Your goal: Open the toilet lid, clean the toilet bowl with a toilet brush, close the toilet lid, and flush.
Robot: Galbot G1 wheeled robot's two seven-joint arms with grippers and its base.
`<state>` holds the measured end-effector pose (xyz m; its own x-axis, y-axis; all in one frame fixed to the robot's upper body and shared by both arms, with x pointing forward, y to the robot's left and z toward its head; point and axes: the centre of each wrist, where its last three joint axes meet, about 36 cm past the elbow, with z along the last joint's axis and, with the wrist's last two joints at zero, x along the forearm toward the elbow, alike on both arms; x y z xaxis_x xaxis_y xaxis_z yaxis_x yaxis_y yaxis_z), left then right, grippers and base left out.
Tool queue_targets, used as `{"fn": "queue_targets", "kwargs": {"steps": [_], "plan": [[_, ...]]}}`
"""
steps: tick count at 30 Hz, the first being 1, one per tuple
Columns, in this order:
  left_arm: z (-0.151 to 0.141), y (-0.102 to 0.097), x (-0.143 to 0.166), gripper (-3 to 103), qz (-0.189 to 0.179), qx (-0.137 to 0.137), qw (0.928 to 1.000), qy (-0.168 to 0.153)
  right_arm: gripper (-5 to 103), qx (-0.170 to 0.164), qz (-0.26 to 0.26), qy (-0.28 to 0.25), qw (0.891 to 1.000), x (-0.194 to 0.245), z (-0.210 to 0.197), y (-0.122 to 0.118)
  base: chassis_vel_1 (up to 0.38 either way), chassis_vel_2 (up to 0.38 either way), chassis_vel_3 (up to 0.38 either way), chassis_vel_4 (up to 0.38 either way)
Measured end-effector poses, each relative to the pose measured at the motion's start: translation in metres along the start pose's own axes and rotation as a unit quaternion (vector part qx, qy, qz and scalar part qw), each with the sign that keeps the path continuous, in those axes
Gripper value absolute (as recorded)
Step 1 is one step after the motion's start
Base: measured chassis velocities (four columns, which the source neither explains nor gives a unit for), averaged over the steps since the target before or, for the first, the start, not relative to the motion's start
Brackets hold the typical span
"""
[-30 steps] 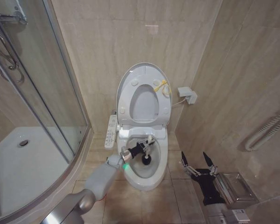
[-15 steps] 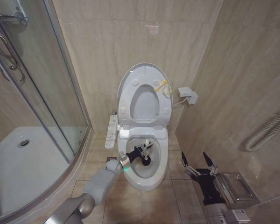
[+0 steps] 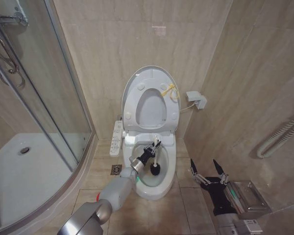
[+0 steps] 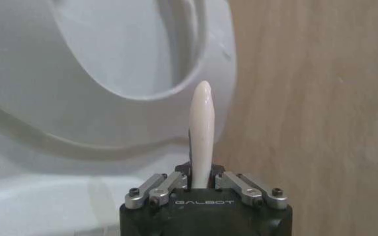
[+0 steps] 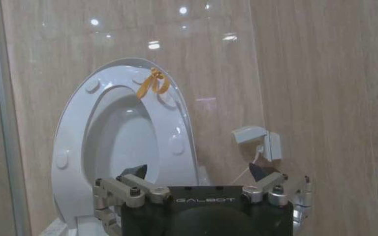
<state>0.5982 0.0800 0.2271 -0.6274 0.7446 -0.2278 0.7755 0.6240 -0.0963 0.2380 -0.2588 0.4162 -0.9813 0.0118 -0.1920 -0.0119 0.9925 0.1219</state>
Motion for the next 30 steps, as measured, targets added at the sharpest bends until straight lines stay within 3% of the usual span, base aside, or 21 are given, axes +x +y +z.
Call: {"fn": "queue_targets", "kwargs": {"steps": [3,4,5,8,10,11,13,14,16,18,20,21,23,24,26,30], "plan": [[-0.004,0.017,0.014,19,0.08,-0.087,0.9919,0.046,100,0.0,0.0,0.0,1.0,0.0,0.0,0.0,0.0,0.0,0.0,0.0],[-0.004,0.017,0.014,19,0.08,-0.087,0.9919,0.046,100,0.0,0.0,0.0,1.0,0.0,0.0,0.0,0.0,0.0,0.0,0.0],[-0.008,0.025,0.018,19,0.124,-0.132,0.9813,0.065,100,0.0,0.0,0.0,1.0,0.0,0.0,0.0,0.0,0.0,0.0,0.0],[-0.011,0.028,0.017,18,0.142,-0.156,0.9752,0.067,100,0.0,0.0,0.0,1.0,0.0,0.0,0.0,0.0,0.0,0.0,0.0],[-0.01,0.022,0.01,18,0.11,-0.134,0.9839,0.044,100,0.0,0.0,0.0,1.0,0.0,0.0,0.0,0.0,0.0,0.0,0.0],[-0.01,0.022,0.01,18,0.11,-0.134,0.9839,0.044,100,0.0,0.0,0.0,1.0,0.0,0.0,0.0,0.0,0.0,0.0,0.0],[-0.006,0.019,0.007,18,0.036,-0.079,0.9962,0.002,100,0.0,0.0,0.0,1.0,0.0,0.0,0.0,0.0,0.0,0.0,0.0],[-0.006,0.019,0.007,18,0.036,-0.079,0.9962,0.002,100,0.0,0.0,0.0,1.0,0.0,0.0,0.0,0.0,0.0,0.0,0.0],[-0.006,0.022,0.007,18,-0.021,-0.048,0.9985,-0.02,100,0.0,0.0,0.0,1.0,0.0,0.0,0.0,0.0,0.0,0.0,0.0],[-0.006,0.022,0.006,18,-0.029,-0.044,0.9984,-0.021,100,0.0,0.0,0.0,1.0,0.0,0.0,0.0,0.0,0.0,0.0,0.0],[-0.005,0.026,0.01,18,0.006,-0.071,0.9975,0.002,100,0.0,0.0,0.0,1.0,0.0,0.0,0.0,0.0,0.0,0.0,0.0],[-0.005,0.026,0.01,18,0.006,-0.071,0.9975,0.002,100,0.0,0.0,0.0,1.0,0.0,0.0,0.0,0.0,0.0,0.0,0.0],[0.0,0.018,0.014,18,0.061,-0.089,0.9939,0.024,100,0.0,0.0,0.0,1.0,0.0,0.0,0.0,0.0,0.0,0.0,0.0],[0.0,0.018,0.014,18,0.061,-0.089,0.9939,0.024,100,0.0,0.0,0.0,1.0,0.0,0.0,0.0,0.0,0.0,0.0,0.0],[0.001,0.011,0.023,18,0.095,-0.093,0.9904,0.04,100,0.0,0.0,0.0,1.0,0.0,0.0,0.0,0.0,0.0,0.0,0.0],[-0.014,0.019,0.03,18,0.114,-0.104,0.987,0.047,100,0.0,0.0,0.0,1.0,0.0,0.0,0.0,0.0,0.0,0.0,0.0]]}}
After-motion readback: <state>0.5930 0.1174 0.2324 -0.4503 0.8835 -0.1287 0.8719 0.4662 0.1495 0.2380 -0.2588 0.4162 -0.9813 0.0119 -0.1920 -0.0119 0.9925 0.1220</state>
